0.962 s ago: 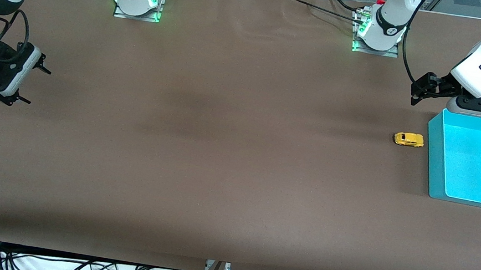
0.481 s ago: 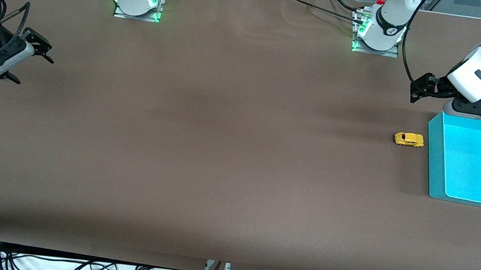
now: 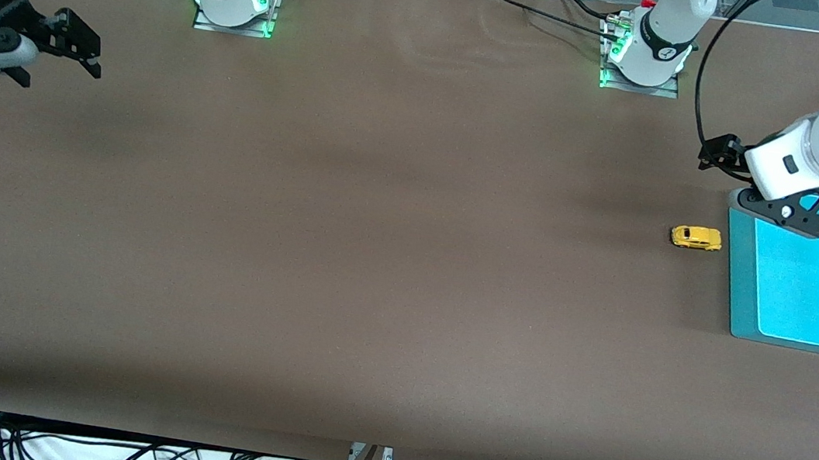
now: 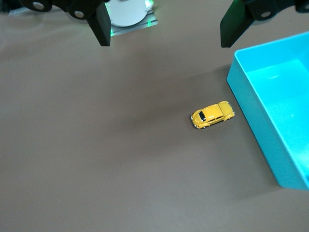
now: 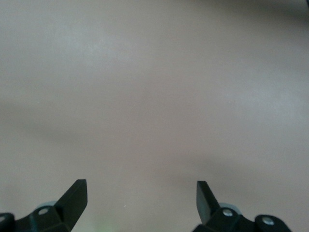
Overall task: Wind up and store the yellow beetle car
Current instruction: 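Return the right gripper to rest while the left gripper reaches the car, then close the left gripper on the yellow car beside the bin, then lift the car with the left gripper and carry it over the bin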
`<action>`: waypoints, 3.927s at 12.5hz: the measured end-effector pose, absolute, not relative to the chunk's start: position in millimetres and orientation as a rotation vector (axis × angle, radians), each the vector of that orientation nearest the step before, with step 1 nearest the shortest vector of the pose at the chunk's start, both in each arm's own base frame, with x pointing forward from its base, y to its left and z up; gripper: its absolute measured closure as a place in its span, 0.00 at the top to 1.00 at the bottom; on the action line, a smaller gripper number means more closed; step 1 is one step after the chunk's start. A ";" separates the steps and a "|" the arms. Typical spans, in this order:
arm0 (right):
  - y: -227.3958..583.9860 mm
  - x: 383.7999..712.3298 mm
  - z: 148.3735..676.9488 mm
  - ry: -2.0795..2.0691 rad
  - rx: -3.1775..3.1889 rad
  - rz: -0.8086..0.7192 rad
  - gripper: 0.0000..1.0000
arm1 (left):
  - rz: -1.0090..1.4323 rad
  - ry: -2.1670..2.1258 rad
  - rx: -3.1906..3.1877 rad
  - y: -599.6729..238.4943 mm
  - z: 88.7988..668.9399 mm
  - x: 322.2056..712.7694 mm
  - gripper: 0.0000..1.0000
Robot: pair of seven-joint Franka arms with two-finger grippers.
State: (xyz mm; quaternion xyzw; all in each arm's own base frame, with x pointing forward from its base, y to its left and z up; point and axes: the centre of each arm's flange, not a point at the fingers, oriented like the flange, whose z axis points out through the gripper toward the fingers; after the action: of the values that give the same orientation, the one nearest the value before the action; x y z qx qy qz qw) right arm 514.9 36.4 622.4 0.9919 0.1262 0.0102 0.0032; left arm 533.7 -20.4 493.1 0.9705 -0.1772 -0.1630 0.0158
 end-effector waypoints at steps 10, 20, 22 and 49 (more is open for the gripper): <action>30.5 517.2 621.6 0.270 3.129 0.000 1.00 | -0.360 -1.422 2.641 73.1 279.4 485.6 1.00; 24.3 525.3 625.3 0.237 3.137 0.016 1.00 | -0.276 -1.952 2.478 79.8 220.9 486.4 1.00; 23.8 525.6 624.8 0.235 3.137 0.015 1.00 | -0.271 -1.944 2.481 89.0 208.7 482.5 1.00; 20.9 525.9 624.8 0.227 3.138 0.014 1.00 | -0.451 -1.914 2.410 134.1 353.2 543.0 0.45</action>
State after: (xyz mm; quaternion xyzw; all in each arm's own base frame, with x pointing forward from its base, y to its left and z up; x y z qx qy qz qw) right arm 525.9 20.9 624.8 0.9974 0.0722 0.0046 -0.0025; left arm 543.0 134.1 353.2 0.7747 -0.6152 -0.1451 0.0154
